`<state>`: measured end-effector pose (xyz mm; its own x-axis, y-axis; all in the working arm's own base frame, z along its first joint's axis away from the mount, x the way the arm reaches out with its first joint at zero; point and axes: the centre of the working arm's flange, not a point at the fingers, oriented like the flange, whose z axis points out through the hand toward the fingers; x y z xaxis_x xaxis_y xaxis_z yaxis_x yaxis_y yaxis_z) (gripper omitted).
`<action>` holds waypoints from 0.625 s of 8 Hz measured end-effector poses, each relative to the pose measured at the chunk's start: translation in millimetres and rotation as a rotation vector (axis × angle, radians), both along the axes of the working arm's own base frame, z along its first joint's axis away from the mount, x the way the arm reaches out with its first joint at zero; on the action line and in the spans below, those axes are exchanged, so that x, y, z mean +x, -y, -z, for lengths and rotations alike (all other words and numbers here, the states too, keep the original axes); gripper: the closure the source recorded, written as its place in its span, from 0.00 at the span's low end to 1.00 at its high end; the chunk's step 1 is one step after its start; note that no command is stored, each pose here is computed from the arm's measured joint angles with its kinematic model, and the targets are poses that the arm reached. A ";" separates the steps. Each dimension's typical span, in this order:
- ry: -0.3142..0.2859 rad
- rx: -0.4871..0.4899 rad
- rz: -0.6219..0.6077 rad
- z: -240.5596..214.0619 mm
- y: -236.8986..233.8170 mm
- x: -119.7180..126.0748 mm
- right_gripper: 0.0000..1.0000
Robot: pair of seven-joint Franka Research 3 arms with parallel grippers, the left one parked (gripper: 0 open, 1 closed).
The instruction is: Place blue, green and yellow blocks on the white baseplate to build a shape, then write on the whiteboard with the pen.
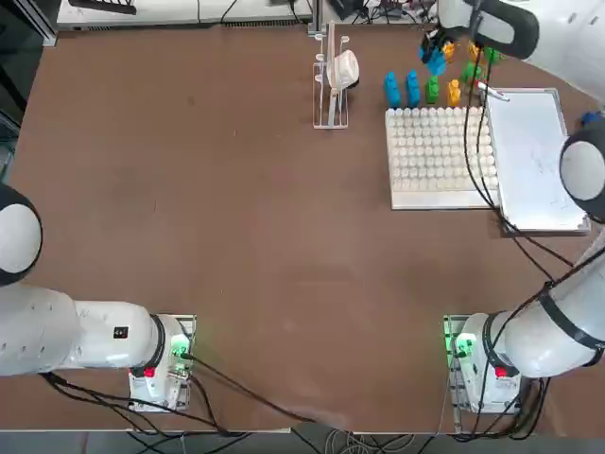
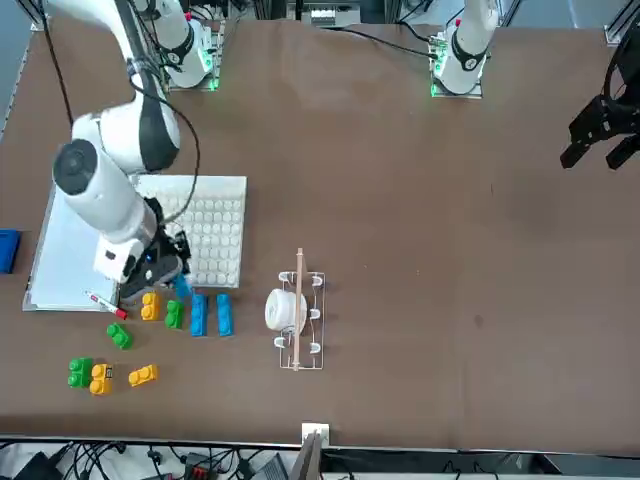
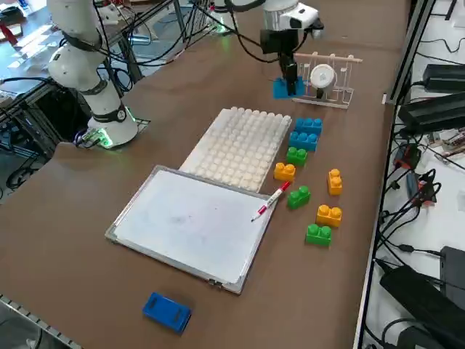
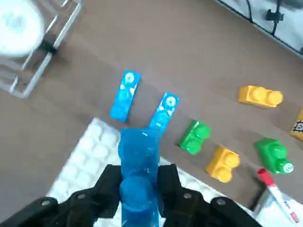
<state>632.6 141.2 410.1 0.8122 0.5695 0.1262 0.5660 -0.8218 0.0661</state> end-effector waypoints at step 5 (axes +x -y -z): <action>0.061 -0.045 -0.394 25.4 18.8 -91.5 0.58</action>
